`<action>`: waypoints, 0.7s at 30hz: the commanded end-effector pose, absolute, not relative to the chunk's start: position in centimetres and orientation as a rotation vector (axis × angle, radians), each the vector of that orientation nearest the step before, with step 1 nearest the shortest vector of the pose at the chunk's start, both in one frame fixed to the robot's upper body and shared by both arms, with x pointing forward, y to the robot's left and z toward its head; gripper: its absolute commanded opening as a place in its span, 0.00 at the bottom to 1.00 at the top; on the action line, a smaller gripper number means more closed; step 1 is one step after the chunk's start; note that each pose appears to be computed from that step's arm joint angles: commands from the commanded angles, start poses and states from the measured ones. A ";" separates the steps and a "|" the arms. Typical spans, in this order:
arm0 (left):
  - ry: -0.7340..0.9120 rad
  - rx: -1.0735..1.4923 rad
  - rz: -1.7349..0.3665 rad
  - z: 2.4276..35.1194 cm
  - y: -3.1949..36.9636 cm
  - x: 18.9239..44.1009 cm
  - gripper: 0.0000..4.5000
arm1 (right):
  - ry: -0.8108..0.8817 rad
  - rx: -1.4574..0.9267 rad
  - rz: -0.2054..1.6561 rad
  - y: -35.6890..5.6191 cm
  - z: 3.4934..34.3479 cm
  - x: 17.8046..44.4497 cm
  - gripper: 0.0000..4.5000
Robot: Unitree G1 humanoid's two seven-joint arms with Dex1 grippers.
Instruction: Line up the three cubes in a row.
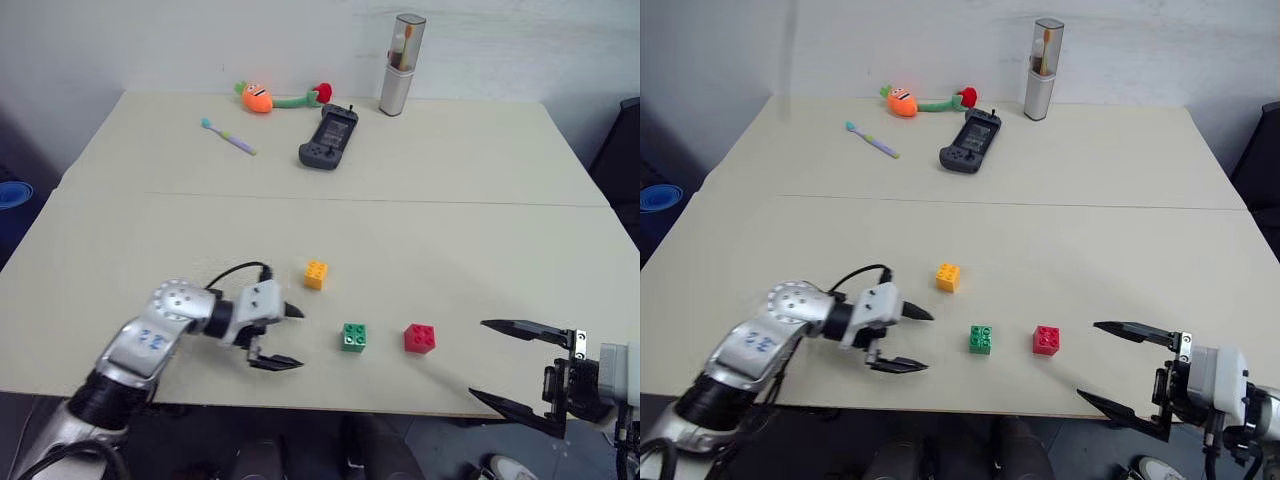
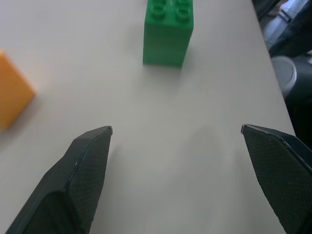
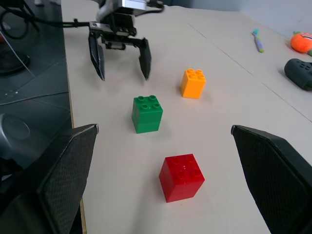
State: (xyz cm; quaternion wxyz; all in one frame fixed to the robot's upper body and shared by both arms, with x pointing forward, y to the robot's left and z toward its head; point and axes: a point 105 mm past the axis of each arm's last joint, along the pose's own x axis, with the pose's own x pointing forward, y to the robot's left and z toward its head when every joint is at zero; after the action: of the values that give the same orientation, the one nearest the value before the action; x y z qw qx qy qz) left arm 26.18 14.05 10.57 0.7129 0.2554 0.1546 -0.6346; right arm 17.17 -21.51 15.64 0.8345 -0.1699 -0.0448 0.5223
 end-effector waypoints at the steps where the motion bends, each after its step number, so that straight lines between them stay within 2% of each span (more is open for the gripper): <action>1: 0.249 0.587 -1.273 12.1 18.3 27.2 0.99 | -0.100 -0.332 1.101 -21.7 16.0 17.1 1.00; 4: 0.199 0.495 -1.211 12.4 21.2 26.8 0.99 | -0.108 -0.330 1.076 -22.0 16.2 17.4 1.00; 6: 0.223 0.454 -1.127 11.4 24.1 26.2 0.99 | -0.117 -0.348 1.052 -22.3 16.0 17.9 1.00; 8: 0.227 0.412 -1.082 11.1 25.1 25.9 0.99 | -0.118 -0.365 1.036 -22.7 15.8 18.2 1.00; 14: 0.038 0.293 -1.145 13.4 18.7 28.0 0.99 | -0.128 -0.373 1.025 -23.0 15.7 18.7 1.00; 17: 0.022 0.301 -1.184 13.6 16.0 29.5 0.99 | -0.127 -0.374 1.026 -23.1 15.7 18.7 1.00; 21: -0.013 0.377 -1.354 13.3 12.5 31.8 0.99 | -0.131 -0.372 1.027 -23.0 15.7 18.8 1.00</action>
State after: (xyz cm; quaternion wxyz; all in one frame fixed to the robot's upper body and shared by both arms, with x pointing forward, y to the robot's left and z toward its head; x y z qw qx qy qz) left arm 31.53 12.99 13.81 0.7844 0.1481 -0.0079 -0.6023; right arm 18.80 -23.10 15.06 0.8550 -0.1678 -0.0464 0.4885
